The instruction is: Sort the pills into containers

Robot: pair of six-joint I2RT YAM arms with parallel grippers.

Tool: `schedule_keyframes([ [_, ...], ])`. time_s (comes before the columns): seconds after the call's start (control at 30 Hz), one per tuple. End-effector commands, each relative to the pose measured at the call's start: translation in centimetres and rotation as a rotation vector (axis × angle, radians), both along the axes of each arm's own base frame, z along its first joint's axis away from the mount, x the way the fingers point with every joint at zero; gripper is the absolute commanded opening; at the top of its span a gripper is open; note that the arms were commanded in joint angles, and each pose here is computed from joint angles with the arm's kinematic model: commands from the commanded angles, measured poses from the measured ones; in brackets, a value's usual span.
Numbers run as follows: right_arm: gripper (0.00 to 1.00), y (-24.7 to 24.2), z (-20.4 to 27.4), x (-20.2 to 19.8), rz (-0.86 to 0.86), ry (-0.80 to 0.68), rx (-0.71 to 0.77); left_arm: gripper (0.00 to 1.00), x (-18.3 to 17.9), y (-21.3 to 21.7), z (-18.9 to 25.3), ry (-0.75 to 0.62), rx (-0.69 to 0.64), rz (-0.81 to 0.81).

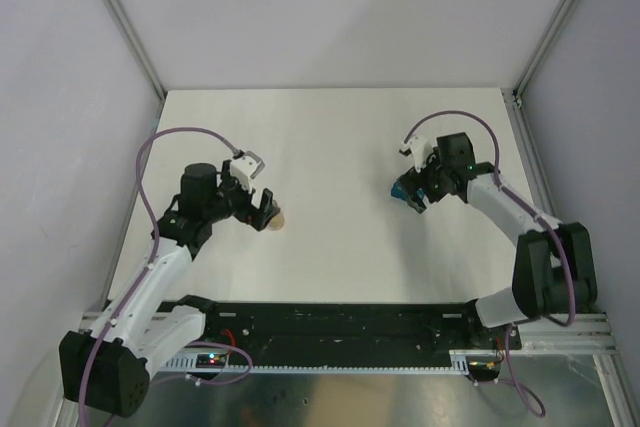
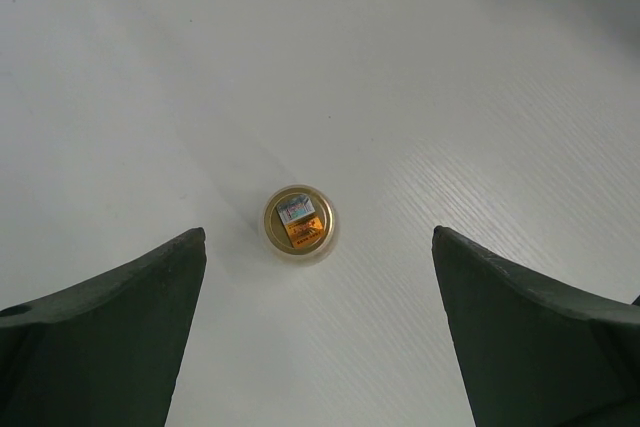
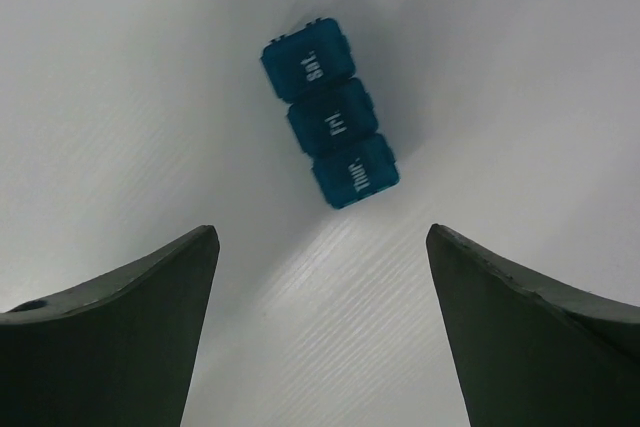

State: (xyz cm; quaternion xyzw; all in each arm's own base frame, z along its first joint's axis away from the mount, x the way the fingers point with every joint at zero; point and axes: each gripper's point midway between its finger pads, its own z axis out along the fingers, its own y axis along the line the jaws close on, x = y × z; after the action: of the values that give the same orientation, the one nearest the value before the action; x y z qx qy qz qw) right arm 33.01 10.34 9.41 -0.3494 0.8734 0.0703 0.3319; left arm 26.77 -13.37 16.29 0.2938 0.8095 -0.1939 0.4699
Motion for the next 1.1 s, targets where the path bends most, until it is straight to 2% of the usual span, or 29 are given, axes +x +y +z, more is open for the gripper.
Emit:
schedule_keyframes([
  [0.0, 0.90, 0.0, 0.5, 2.5, 0.108, 0.004, 0.011, 0.98, 0.0, 0.0, 2.0, -0.085, 0.010, -0.017],
  [0.17, 0.87, -0.6, -1.0, 4.1, 0.177, 0.048, -0.021, 0.98, -0.3, 0.1, 2.4, -0.102, 0.022, -0.024],
  [0.5, 0.82, -1.1, -4.9, 4.1, 0.269, 0.154, -0.071, 0.98, 0.1, 0.4, 2.6, -0.105, 0.047, -0.018],
  [1.07, 0.63, -0.5, -7.3, 4.9, 0.308, 0.154, -0.115, 0.98, 0.7, 0.4, 2.4, -0.096, 0.066, -0.013],
])
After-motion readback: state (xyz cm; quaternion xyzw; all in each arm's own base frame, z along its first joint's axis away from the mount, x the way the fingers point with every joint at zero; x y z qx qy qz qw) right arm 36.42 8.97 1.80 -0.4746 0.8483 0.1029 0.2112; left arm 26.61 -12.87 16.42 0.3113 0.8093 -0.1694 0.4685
